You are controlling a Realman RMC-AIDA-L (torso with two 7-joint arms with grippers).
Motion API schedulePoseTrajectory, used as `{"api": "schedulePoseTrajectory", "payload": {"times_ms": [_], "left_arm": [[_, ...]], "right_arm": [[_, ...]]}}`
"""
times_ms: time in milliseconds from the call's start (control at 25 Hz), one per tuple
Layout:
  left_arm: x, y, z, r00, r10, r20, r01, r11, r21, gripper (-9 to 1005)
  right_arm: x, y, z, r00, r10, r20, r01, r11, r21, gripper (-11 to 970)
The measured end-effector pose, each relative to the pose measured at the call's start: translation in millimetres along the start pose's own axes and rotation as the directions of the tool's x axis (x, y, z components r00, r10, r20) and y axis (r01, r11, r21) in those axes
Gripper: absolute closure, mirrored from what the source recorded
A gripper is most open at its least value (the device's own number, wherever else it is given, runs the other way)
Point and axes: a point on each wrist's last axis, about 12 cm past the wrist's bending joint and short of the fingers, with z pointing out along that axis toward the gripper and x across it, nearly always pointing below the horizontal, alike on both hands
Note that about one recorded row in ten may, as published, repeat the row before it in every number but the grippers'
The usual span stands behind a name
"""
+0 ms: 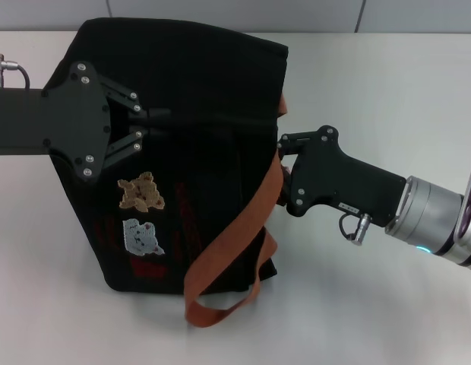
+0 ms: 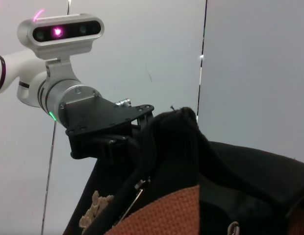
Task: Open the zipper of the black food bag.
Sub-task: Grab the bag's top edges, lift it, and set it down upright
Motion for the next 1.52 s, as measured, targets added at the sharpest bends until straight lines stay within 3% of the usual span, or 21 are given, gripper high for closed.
{"api": "schedulePoseTrajectory", "payload": {"times_ms": [200, 600, 880, 1040, 1520], "left_arm": [[0.0, -0.6, -0.2, 1.0, -0.001, 0.001, 0.001, 1.0, 0.003, 924], [0.7, -1.1, -0.4, 1.0, -0.006, 0.001, 0.006, 1.0, -0.001, 924], [1.1, -0.7, 0.3, 1.0, -0.01, 0.004, 0.01, 1.0, -0.001, 924], [2.0, -0.7, 1.5, 1.0, -0.017, 0.009, 0.017, 1.0, 0.001, 924], [2.5, 0.0, 3.4, 1.0, -0.022, 0.015, 0.021, 1.0, 0.005, 924]], "right_arm": [[1.6, -0.2, -4.4, 1.0, -0.016, -0.002, 0.016, 1.0, 0.024, 937], [7.4, 11.5, -8.9, 0.987, -0.158, -0.005, 0.158, 0.984, 0.076, 957], [10.7, 23.5, -6.9, 0.975, -0.22, -0.007, 0.22, 0.97, 0.103, 802], [10.6, 26.7, -5.8, 0.972, -0.233, -0.002, 0.23, 0.959, 0.168, 702], [11.1, 33.6, 11.8, 0.94, -0.338, -0.047, 0.34, 0.916, 0.212, 701]]}}
